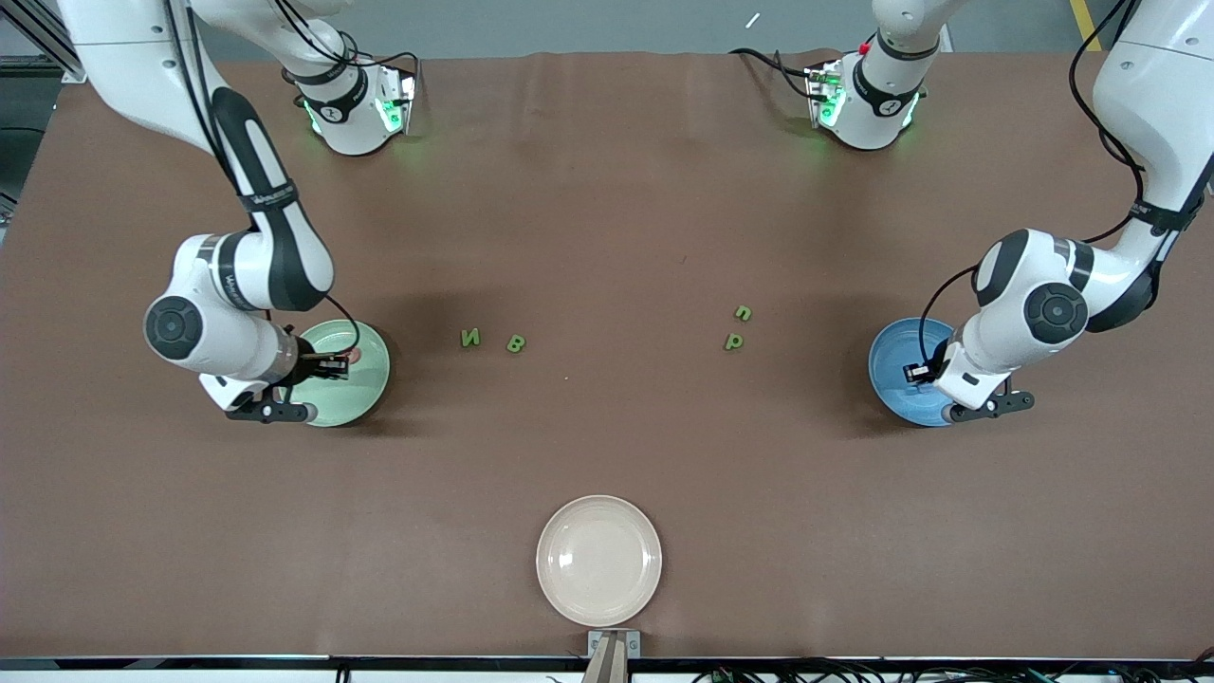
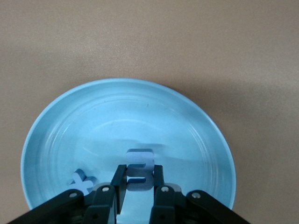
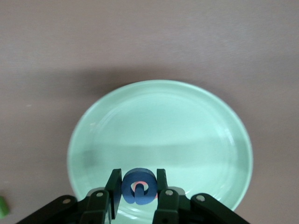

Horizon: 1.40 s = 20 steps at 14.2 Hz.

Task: Sort upper and lower case letters into plates
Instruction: 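Drop the m on the blue plate while the right gripper drops C on green, then reach the left gripper to the green d while the right gripper reaches the N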

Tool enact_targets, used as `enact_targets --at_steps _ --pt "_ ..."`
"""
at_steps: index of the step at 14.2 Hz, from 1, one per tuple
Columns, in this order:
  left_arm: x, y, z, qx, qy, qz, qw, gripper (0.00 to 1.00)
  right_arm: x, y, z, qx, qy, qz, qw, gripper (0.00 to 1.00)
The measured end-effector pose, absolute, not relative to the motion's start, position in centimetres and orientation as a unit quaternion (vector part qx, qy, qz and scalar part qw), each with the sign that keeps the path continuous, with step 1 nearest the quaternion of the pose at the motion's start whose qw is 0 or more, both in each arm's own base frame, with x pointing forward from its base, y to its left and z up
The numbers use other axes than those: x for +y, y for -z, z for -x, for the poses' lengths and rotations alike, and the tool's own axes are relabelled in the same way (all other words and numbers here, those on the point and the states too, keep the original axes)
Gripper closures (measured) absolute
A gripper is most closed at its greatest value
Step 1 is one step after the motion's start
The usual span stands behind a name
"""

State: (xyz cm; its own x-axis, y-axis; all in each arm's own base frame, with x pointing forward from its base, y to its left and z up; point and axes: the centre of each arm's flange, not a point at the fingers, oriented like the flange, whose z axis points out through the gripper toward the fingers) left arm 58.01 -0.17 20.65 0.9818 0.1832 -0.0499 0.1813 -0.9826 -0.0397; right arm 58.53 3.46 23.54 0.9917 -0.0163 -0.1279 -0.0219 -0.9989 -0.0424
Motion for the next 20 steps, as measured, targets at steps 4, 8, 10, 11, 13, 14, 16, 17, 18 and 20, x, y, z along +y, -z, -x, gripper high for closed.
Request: enact_targets --at_steps 4,8,10,11,13,14,16,17,18,20 --pt "0.7 -19.7 -58.5 -0.090 -0.021 0.996 0.013 0.73 0.3 -22.0 -58.0 -0.016 -0.049 0.998 0.022 0.66" --pt "1.2 -19.2 -58.6 -0.092 -0.021 0.995 0.012 0.73 -1.6 -19.7 -57.1 -0.021 -0.047 0.998 0.019 0.66" --pt "1.2 -19.3 -58.7 -0.092 -0.020 0.995 0.012 0.66 -1.5 -19.0 -56.8 -0.022 -0.053 0.998 0.019 0.66" --pt "1.2 -19.4 -58.8 -0.092 -0.018 0.996 0.012 0.57 -1.4 -19.0 -56.8 -0.023 -0.053 0.998 0.019 0.66" --pt "0.8 -20.0 -59.0 -0.088 -0.022 0.996 0.016 0.37 -1.2 -19.0 -56.8 -0.024 -0.053 0.998 0.020 0.53" --pt "-0.2 -20.7 -58.9 -0.079 -0.030 0.996 0.021 0.26 -1.1 -19.0 -56.9 -0.024 -0.054 0.998 0.020 0.41" --pt "-4.0 -23.1 -58.7 -0.053 -0.045 0.997 0.029 0.08 -0.6 -19.4 -56.9 -0.026 -0.067 0.997 0.025 0.22" --pt "-6.5 -24.7 -58.6 -0.042 -0.048 0.998 0.026 0.00 -0.1 -19.9 -57.1 -0.023 -0.073 0.997 0.027 0.13" --pt "-9.0 -26.2 -58.3 -0.035 -0.046 0.998 0.022 0.00 0.7 -20.4 -57.4 -0.015 -0.075 0.997 0.028 0.01" --pt "-14.2 -28.4 -57.4 -0.022 -0.036 0.999 0.012 0.00 4.1 -21.5 -57.5 0.009 -0.074 0.997 0.025 0.00"
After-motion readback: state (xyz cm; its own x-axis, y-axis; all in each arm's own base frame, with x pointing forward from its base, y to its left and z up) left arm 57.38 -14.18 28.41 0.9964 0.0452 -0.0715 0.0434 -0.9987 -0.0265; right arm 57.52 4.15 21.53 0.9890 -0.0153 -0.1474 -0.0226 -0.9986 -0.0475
